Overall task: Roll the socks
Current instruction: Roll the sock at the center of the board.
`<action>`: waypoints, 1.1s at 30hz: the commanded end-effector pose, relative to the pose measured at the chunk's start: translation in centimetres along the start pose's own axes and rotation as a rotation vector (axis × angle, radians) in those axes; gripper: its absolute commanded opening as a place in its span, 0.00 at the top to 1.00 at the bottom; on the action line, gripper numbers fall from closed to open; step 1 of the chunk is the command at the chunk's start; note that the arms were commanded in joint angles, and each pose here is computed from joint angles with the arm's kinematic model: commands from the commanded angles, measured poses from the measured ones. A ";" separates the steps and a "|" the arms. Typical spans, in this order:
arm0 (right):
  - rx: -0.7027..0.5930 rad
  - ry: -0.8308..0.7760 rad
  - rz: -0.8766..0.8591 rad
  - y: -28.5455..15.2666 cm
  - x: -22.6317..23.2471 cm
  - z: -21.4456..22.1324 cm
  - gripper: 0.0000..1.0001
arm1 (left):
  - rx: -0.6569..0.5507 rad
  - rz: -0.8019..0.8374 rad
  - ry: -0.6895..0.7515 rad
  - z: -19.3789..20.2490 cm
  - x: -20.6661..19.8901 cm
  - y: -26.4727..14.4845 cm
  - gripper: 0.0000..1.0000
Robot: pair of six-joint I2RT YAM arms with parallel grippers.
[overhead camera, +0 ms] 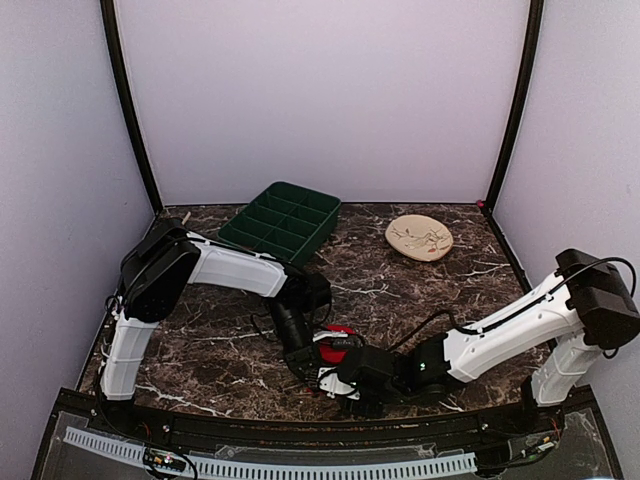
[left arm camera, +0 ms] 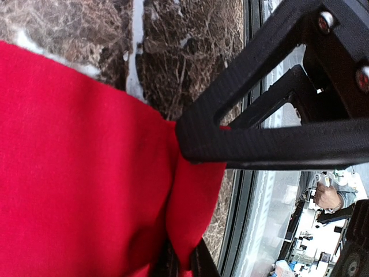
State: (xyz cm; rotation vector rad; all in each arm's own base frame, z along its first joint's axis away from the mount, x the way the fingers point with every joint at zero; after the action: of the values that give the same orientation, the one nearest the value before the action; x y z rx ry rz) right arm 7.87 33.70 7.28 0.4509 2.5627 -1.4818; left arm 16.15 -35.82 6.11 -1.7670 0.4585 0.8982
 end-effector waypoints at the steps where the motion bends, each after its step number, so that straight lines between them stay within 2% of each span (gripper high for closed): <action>1: -0.014 -0.013 -0.010 0.3 -0.3 -0.9 0.57 | 0.035 -0.011 -0.015 0.6 0.4 0.2 0.94; 12: 0.024 -0.014 -0.026 1.2 -1.0 -0.3 0.64 | 0.040 -0.007 -0.023 0.7 0.5 0.4 0.94; 20: 0.045 0.017 -0.050 1.1 -1.0 0.4 0.83 | 0.041 -0.018 -0.030 0.8 0.7 0.2 0.92; 25: 0.043 0.035 -0.047 0.8 -1.0 0.6 0.87 | 0.042 -0.025 -0.037 0.8 0.9 0.2 0.92; 33: 0.040 0.067 -0.099 1.0 -0.9 0.5 0.91 | 0.030 -0.079 -0.052 0.7 1.2 -0.8 0.85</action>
State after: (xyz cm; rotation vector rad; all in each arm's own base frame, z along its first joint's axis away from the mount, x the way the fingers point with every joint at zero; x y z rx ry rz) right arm 8.91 34.17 6.92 0.3981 2.6196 -1.5235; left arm 16.39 -35.58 6.08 -1.7530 0.4429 0.9109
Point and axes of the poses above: each gripper's point midway between its finger pads, its own y axis out along the fingers, its own x axis along the line the jaws close on, z = x × y, the point moved 6 cm from there along -y, back along the fingers
